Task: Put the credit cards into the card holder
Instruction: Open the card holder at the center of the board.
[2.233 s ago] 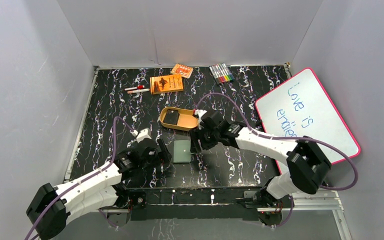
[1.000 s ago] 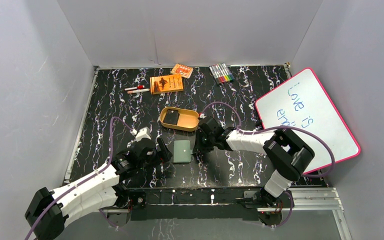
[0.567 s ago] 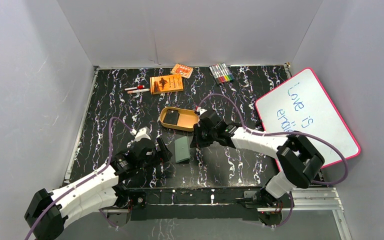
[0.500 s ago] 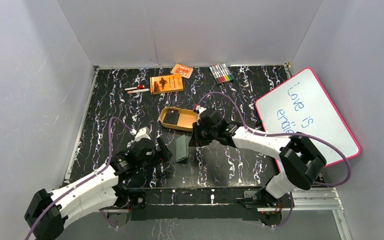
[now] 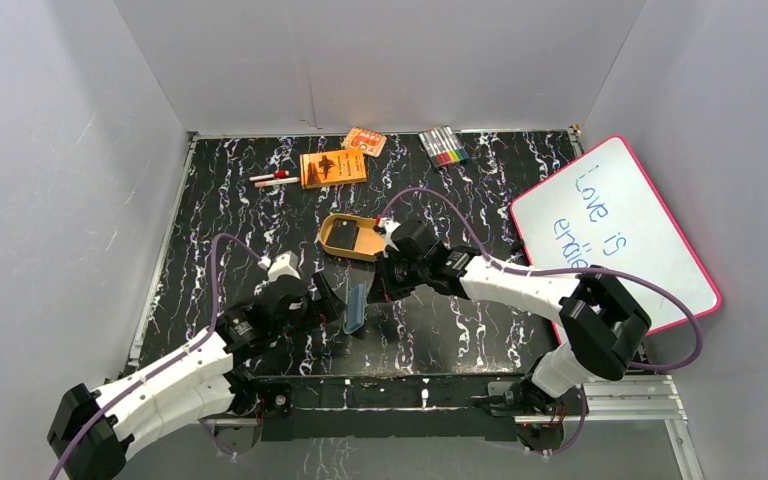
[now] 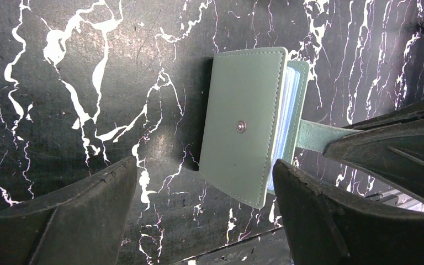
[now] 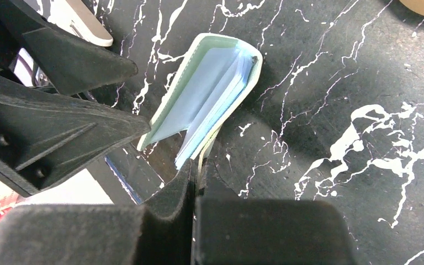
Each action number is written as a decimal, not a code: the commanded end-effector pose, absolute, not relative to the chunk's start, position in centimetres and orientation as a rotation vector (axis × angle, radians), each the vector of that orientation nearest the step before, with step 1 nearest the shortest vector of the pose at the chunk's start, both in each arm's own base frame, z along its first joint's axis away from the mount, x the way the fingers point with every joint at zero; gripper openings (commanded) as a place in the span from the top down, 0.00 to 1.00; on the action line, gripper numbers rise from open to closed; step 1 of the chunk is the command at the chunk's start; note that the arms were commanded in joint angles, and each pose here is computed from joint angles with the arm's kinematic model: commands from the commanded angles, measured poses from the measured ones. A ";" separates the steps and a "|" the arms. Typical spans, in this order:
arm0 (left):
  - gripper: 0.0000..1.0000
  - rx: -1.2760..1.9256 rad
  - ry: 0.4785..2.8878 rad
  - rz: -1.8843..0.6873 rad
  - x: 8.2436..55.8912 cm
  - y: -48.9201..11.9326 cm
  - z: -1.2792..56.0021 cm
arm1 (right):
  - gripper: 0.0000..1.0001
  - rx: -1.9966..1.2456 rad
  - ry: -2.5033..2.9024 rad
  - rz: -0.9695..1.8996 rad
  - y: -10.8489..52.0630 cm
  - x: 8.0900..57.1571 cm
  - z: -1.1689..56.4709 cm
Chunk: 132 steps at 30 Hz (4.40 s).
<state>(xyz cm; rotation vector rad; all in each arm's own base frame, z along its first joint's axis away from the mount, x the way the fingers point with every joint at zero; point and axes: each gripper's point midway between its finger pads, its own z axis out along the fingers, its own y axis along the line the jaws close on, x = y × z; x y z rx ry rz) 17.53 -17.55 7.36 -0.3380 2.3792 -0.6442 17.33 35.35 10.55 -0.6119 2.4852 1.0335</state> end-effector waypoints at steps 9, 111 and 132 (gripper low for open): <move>0.10 -0.302 2.273 -0.643 19.1 -17.5 11.6 | 1.00 -0.655 2.382 1.062 36.4 18.4 14.1; 0.31 -0.291 2.428 -0.874 18.8 -21.5 8.5 | 0.67 -0.401 2.752 0.763 29.3 16.5 0.2; 0.21 -0.335 2.457 -0.746 19.2 -20.0 6.6 | 0.69 -0.327 2.816 0.730 26.6 14.8 -3.6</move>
